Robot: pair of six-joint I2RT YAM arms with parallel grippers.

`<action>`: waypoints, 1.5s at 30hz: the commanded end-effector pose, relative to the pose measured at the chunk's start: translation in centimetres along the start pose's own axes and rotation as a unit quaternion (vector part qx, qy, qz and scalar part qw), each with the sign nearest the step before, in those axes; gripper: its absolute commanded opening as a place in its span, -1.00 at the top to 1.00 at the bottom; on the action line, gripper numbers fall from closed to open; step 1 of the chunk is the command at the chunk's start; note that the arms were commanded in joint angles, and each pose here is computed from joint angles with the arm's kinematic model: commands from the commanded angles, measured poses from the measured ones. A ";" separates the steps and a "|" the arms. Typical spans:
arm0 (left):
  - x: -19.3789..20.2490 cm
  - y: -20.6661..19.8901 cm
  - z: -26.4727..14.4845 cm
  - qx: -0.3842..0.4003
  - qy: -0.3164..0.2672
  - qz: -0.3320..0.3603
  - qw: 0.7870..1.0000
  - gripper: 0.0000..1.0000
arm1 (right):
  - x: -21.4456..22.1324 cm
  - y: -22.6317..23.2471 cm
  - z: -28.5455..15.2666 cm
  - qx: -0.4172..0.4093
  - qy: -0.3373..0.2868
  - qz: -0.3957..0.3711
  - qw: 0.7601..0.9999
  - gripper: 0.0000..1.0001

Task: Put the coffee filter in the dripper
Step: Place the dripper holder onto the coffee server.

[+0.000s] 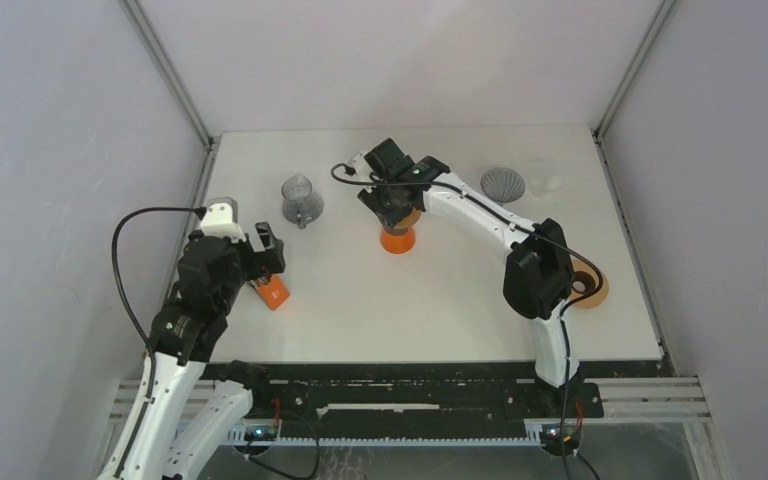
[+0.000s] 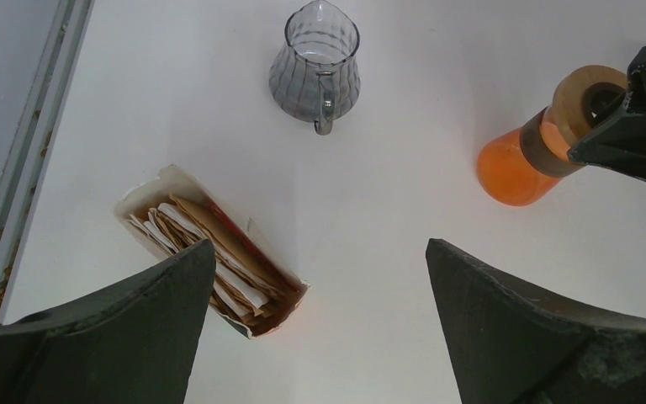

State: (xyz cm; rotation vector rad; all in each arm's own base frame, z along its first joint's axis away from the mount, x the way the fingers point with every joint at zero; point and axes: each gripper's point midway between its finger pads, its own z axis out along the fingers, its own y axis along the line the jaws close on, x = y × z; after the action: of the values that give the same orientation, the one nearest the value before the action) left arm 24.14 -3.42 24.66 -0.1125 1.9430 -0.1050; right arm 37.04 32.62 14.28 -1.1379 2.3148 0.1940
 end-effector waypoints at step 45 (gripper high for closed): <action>0.5 -0.7 0.8 0.021 0.005 -0.002 1.000 -1.00 | -1.5 -4.4 -8.2 -0.005 -0.161 0.238 0.958 -0.75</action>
State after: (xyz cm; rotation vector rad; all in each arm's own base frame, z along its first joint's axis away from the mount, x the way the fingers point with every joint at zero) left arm 24.25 -4.01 24.45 -0.0917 1.9560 -0.1376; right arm 37.50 26.93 20.69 -0.5790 2.2892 0.3963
